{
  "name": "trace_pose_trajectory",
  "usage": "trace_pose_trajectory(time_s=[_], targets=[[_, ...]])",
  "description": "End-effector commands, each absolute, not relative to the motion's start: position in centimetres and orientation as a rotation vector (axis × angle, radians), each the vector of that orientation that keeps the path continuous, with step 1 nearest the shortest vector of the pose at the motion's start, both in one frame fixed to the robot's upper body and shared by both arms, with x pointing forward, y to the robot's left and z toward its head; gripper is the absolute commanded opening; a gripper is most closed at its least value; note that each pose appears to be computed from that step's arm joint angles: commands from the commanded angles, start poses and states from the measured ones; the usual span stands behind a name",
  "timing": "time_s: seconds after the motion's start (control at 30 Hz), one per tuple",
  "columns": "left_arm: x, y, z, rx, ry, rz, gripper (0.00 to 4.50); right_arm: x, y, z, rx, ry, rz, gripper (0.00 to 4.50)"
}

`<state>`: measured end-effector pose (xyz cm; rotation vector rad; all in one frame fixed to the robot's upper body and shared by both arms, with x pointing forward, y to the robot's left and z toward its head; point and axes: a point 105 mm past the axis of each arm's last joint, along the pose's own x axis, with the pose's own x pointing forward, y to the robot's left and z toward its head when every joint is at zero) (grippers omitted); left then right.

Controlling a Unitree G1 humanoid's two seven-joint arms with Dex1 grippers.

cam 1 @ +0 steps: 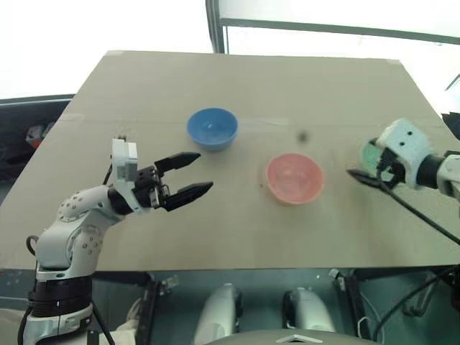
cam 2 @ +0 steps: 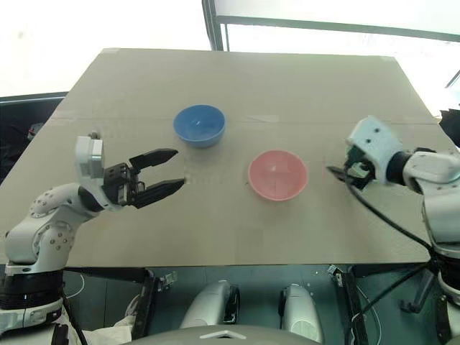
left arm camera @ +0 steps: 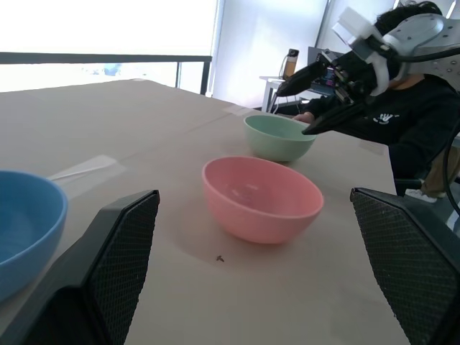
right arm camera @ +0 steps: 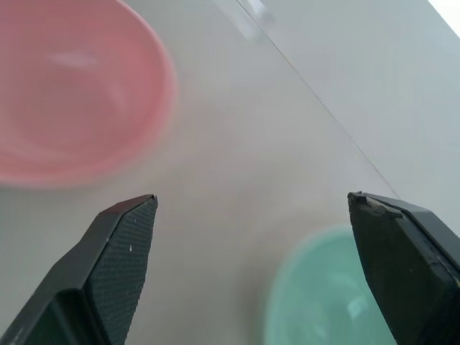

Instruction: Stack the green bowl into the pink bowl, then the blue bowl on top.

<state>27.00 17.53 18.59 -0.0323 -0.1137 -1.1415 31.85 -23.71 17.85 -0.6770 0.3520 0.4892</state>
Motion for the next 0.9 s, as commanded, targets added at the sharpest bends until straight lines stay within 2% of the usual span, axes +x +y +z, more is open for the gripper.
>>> trace_pose_trajectory(time_s=[0.03, 0.1, 0.2, 0.3, 0.37, 0.4, 0.43, 0.5, 0.63, 0.77, 0.9], targets=[[27.4, 17.0, 19.5, 0.000, -0.158, -1.169, 4.50, 33.2, -25.6, 15.6, -0.697, 0.377, 0.435, 4.45], [27.6, 17.1, 19.7, 0.007, -0.163, -1.168, 4.50, 34.0, -25.9, 14.2, -0.657, 0.393, 0.434, 4.45], [27.6, 17.2, 19.9, 0.015, -0.166, -1.168, 4.50, 35.0, -26.6, 13.1, -0.642, 0.409, 0.407, 3.70], [27.3, 17.3, 19.9, 0.014, -0.165, -1.165, 4.50, 35.6, -26.6, 13.1, -0.620, 0.400, 0.410, 2.41], [27.1, 17.4, 19.9, 0.015, -0.161, -1.159, 4.50, 35.7, -26.6, 13.2, -0.620, 0.395, 0.412, 1.39], [27.0, 17.5, 19.8, 0.015, -0.158, -1.155, 4.50, 35.8, -26.5, 13.4, -0.622, 0.389, 0.416, 1.39], [26.9, 17.6, 19.8, 0.014, -0.156, -1.152, 4.50, 35.8, -26.4, 13.5, -0.623, 0.385, 0.418, 0.71], [26.8, 17.6, 19.8, 0.015, -0.155, -1.148, 4.50, 35.8, -26.1, 13.9, -0.639, 0.370, 0.434, 0.05], [26.9, 17.7, 19.7, 0.023, -0.149, -1.128, 4.50, 35.2, -23.9, 16.0, -0.667, 0.286, 0.524, 0.05], [27.9, 18.3, 19.4, 0.047, -0.138, -1.045, 4.50, 31.1, -15.6, 19.7, -0.597, 0.101, 0.889, 0.05], [29.1, 18.5, 19.3, 0.077, -0.150, -0.977, 4.50, 28.6, -10.3, 20.7, -0.558, 0.027, 1.061, 0.05]])
